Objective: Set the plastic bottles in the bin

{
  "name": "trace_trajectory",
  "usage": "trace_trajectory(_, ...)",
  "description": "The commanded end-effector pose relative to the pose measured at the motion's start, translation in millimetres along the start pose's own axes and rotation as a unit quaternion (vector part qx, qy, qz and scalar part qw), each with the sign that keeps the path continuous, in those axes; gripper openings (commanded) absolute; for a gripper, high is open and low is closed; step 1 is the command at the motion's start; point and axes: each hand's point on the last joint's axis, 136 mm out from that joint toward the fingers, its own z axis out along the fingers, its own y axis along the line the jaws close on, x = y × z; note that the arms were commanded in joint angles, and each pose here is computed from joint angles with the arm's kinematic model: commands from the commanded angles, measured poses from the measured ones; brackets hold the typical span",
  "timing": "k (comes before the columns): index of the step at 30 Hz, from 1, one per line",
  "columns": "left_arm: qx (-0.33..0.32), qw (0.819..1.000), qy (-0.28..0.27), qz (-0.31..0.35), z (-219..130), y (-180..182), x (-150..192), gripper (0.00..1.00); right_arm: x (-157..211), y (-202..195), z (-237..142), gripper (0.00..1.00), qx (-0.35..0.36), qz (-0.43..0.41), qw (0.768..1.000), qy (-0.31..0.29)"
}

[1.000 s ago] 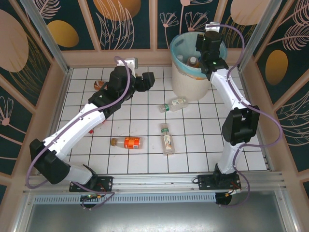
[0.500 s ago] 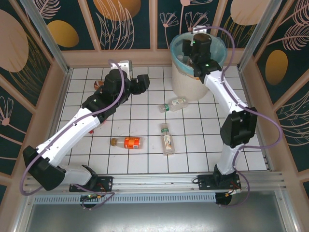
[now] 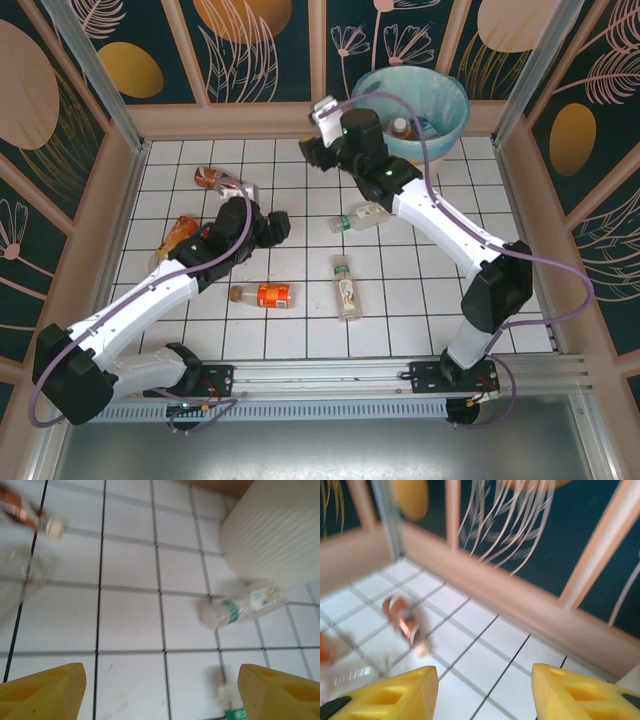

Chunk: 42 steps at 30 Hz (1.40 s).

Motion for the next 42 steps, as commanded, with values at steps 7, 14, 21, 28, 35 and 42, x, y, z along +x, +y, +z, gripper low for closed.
trace_trajectory(7, 0.028, 0.996, 0.038, -0.073, -1.9, 20.6, 52.3, 0.8, 178.7, 28.2, 37.1, 0.53, -0.082, -0.117, 0.956, 0.255)
trace_trajectory(14, 0.01, 0.997, 0.047, -0.057, -7.4, 28.3, 55.7, 0.8, 240.5, 7.5, 50.1, 0.55, -0.041, -0.196, 0.917, 0.344)
trace_trajectory(21, 0.012, 0.997, 0.052, -0.057, -8.3, 28.7, 58.5, 0.8, 262.4, 15.5, 48.6, 0.63, -0.07, -0.2, 0.905, 0.369)
trace_trajectory(28, 0.012, 0.998, 0.049, -0.049, -7.7, 27.6, 55.8, 0.8, 267.8, 17.6, 43.2, 0.68, -0.076, -0.202, 0.904, 0.37)
trace_trajectory(35, 0.011, 0.997, 0.058, -0.044, -3.6, 26.2, 58.5, 0.8, 290.3, 14.3, 43.3, 0.68, -0.071, -0.23, 0.891, 0.385)
trace_trajectory(42, 0.01, 0.998, 0.054, -0.042, -4.4, 25.7, 55.7, 0.81, 297.4, 10.2, 44.2, 0.68, -0.061, -0.262, 0.889, 0.37)
